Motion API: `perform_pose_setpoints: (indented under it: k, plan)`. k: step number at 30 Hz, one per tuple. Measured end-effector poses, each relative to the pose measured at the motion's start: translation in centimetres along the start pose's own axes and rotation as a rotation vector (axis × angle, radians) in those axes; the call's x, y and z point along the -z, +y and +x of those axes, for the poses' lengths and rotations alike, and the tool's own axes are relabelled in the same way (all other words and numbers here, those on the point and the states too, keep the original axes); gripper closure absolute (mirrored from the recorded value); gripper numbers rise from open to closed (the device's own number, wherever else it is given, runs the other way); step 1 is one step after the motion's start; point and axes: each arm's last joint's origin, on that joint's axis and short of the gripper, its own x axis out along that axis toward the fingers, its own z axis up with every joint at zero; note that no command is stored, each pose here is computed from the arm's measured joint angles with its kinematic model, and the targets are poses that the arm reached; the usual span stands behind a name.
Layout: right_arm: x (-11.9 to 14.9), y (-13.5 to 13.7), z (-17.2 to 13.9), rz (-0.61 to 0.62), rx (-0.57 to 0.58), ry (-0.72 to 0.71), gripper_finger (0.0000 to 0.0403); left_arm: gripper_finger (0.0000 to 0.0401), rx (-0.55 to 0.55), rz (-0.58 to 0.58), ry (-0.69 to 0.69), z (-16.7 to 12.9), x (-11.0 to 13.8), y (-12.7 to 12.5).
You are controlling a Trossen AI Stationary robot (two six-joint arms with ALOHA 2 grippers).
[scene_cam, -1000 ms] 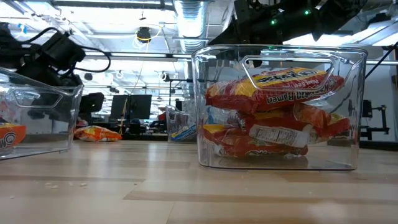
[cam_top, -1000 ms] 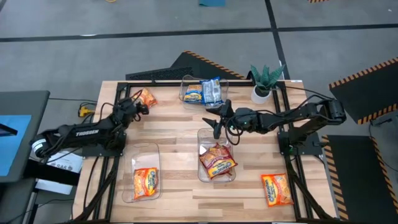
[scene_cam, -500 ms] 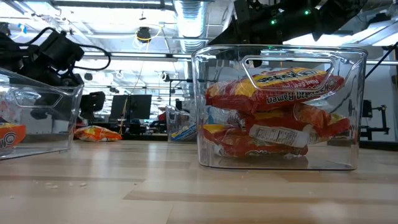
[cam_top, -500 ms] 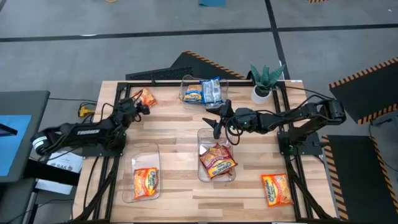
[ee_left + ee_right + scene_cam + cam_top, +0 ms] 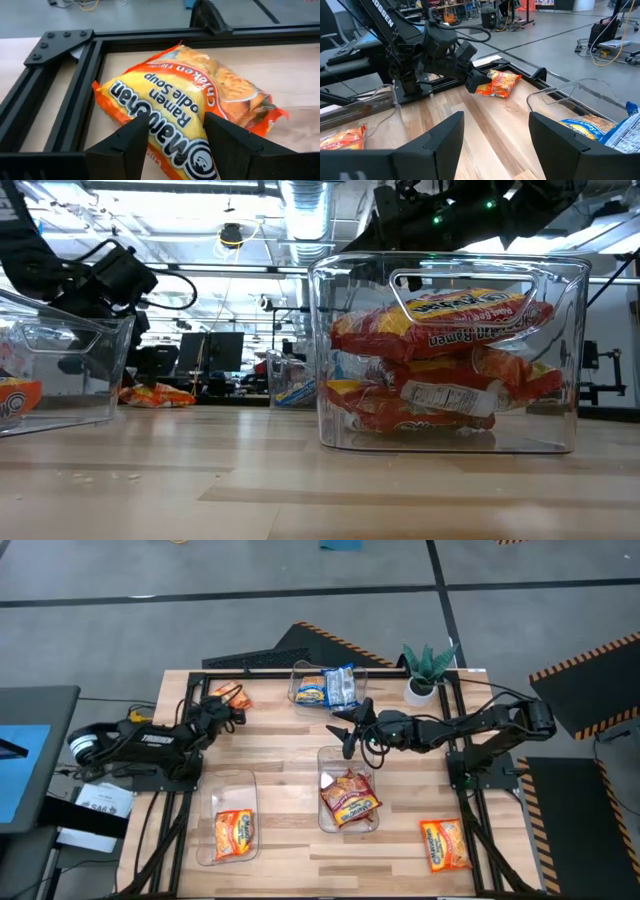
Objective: Sort Maruchan noodles
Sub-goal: Put the top orange noodle pack into the left transparent bin
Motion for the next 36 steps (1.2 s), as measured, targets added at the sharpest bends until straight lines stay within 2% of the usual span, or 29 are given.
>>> perform_pose_setpoints:
  k: [6, 9, 11, 15, 16, 19, 24, 36]
  plan:
    - [0.0, 0.0, 0.0, 0.002, -0.001, 0.001, 0.0154, 0.0221, -0.014, 0.041, 0.013, 0.8, 0.8, -0.4]
    - [0.0, 0.0, 0.0, 0.002, -0.001, 0.001, 0.0154, 0.0238, -0.026, 0.099, 0.028, 1.2, 1.2, -0.5]
    - [0.0, 0.0, 0.0, 0.002, -0.001, 0.001, 0.0154, 0.0269, -0.036, 0.121, 0.046, 1.5, 1.5, -0.7]
    - [0.0, 0.0, 0.0, 0.002, -0.001, 0.001, 0.0154, 0.0370, -0.031, 0.169, 0.074, 2.1, 1.7, -1.2]
    - [0.0, 0.0, 0.0, 0.002, -0.001, 0.001, 0.0154, 0.0384, -0.030, 0.181, 0.077, 2.2, 1.7, -1.3]
    - [0.0, 0.0, 0.0, 0.001, -0.002, 0.004, 0.0154, 0.0395, -0.014, 0.217, 0.077, 2.2, 1.4, -1.6]
    - [0.1, 0.0, 0.0, -0.003, -0.003, 0.014, 0.0154, 0.0399, 0.078, 0.204, 0.026, 1.3, 0.0, -1.9]
    - [0.2, 0.0, 0.0, -0.004, -0.003, 0.018, 0.0154, 0.0401, 0.238, 0.176, -0.207, -3.9, -3.6, -2.5]
